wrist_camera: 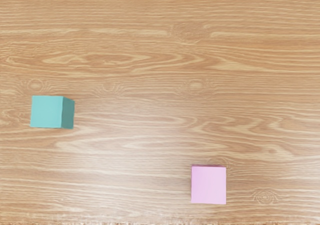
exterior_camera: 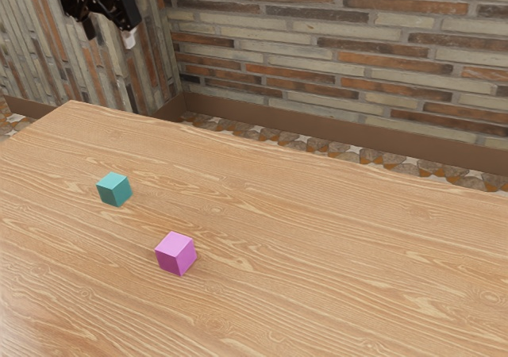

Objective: Pick up the blue block with one arm, and put the blue block on the pink block with one arm

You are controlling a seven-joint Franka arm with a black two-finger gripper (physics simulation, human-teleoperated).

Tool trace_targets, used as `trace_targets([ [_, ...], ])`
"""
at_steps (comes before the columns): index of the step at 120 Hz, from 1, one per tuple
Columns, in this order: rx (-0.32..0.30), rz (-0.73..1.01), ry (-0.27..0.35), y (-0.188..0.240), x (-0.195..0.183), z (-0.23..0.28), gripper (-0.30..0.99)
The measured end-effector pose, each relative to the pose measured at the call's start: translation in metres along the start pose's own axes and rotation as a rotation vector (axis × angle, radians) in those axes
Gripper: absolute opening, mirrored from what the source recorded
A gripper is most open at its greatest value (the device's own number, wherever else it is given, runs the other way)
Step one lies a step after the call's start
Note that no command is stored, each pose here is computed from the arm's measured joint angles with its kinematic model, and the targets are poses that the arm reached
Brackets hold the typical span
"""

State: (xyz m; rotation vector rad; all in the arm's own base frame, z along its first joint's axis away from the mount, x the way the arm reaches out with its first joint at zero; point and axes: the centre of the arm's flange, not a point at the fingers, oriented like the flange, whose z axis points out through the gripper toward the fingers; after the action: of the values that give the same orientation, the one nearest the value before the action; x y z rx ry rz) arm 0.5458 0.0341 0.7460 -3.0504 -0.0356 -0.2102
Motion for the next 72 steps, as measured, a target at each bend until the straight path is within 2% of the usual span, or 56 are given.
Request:
trace_targets([
  [12, 0.002, 0.002, -0.028, -0.003, 0.0, 0.008, 0.69],
  [21, 0.013, -0.014, -0.076, -0.012, -0.002, 0.022, 0.69],
  [38, 0.061, -0.179, -0.209, -0.104, -0.009, 0.087, 0.69],
  [46, 0.077, -0.212, -0.271, -0.128, -0.022, 0.133, 0.69],
  [59, 0.09, -0.223, -0.289, -0.141, -0.038, 0.184, 0.69],
  [72, 0.101, -0.229, -0.228, -0.147, -0.054, 0.195, 0.69],
])
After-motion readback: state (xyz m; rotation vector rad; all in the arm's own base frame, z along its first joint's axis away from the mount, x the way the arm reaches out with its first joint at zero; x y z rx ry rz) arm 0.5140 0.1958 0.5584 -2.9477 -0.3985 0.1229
